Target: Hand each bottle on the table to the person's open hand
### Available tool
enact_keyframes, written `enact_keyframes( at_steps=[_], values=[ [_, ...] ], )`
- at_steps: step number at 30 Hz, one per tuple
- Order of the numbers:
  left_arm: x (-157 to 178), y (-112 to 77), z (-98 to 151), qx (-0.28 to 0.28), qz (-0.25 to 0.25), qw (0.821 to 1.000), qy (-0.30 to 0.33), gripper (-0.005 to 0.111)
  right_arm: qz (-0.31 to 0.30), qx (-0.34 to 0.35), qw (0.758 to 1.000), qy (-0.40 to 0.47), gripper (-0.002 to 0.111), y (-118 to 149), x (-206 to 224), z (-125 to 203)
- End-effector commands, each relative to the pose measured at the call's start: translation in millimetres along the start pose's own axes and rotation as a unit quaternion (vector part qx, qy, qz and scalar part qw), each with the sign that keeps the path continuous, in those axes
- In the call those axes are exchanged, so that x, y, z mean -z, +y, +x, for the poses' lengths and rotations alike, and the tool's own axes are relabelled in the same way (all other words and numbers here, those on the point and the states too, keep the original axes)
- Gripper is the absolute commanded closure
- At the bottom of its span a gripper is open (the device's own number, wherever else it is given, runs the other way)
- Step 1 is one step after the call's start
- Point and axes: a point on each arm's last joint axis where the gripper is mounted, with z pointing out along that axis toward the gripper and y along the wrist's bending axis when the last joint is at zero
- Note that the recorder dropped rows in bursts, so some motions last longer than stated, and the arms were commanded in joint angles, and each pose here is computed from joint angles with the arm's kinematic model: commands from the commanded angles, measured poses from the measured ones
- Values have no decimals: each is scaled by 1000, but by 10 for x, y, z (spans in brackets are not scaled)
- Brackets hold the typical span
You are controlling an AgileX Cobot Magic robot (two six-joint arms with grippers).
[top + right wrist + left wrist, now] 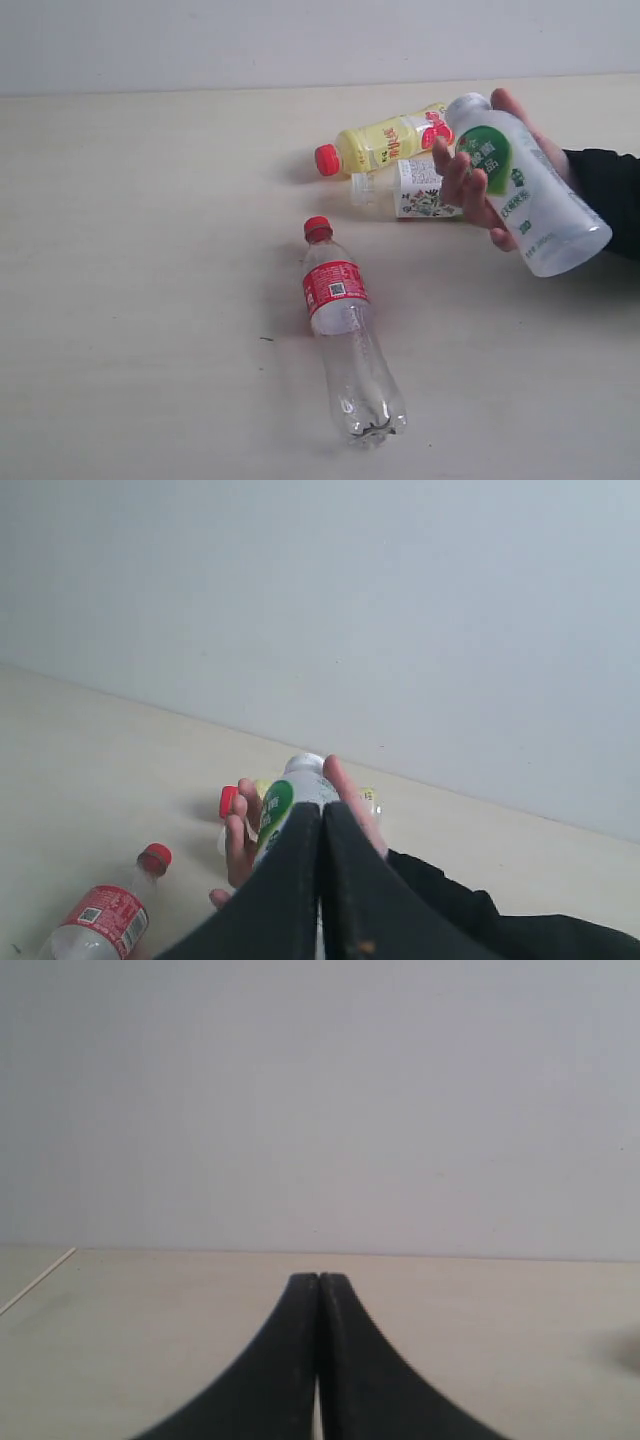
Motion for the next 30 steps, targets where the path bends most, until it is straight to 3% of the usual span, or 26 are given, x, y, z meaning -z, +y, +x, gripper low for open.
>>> enact_keyframes(
  at_steps=[1,30],
  values=[
    [6,1,-9,-5,-1,1000,-5,107,3,-1,1000,-6,108,0,-2,9],
    [6,1,-9,-5,-1,1000,-5,107,-8,0,1000,-13,108,3,-9,6]
  ],
)
